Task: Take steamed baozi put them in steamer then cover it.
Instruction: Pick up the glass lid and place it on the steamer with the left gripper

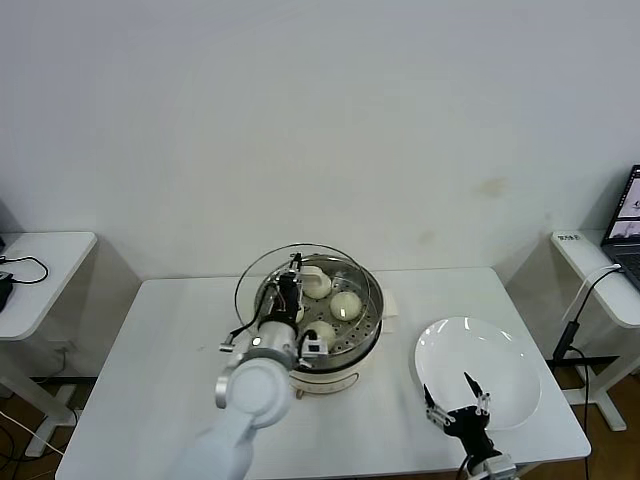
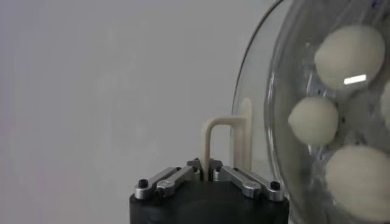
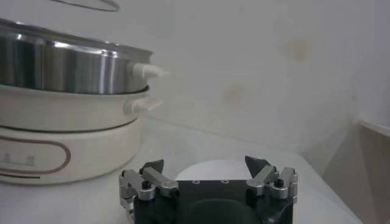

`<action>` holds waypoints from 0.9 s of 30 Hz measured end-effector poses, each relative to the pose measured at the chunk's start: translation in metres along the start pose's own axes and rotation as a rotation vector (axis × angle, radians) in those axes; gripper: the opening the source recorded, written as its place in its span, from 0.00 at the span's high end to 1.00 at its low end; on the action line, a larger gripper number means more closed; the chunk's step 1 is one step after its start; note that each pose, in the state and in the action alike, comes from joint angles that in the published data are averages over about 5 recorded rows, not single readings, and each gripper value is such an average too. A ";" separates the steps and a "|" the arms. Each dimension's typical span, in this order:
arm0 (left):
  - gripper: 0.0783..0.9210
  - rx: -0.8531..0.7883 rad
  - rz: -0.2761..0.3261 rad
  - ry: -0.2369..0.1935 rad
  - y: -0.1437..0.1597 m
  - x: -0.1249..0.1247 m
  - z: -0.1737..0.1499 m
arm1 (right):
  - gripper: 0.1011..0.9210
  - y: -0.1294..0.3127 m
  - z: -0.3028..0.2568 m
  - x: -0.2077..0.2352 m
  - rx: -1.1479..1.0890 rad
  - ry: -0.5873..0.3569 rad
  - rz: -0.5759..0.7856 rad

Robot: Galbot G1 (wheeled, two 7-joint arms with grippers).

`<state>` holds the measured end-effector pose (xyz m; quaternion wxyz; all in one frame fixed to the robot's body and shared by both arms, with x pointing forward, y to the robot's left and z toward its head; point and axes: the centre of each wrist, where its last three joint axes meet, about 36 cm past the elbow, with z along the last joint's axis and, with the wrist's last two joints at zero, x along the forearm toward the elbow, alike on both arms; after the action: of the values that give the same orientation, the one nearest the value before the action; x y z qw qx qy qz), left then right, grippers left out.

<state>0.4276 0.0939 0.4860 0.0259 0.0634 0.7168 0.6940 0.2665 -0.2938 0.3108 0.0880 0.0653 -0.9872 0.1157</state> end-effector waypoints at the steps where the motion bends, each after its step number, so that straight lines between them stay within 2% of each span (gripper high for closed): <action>1: 0.93 0.003 0.004 0.003 -0.001 -0.001 -0.003 | 0.12 0.001 0.000 0.000 0.001 0.001 -0.002; 13: 0.93 0.017 0.032 0.027 -0.011 -0.013 -0.031 | 0.12 0.001 0.003 0.000 0.003 0.005 -0.012; 27: 0.93 -0.005 0.046 0.067 -0.030 -0.029 -0.035 | 0.12 0.000 0.002 0.001 -0.014 0.005 -0.025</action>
<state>0.4504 0.0549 0.4562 -0.0141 0.0566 0.7137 0.6980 0.2647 -0.2941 0.3091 0.0922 0.0767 -0.9869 0.1077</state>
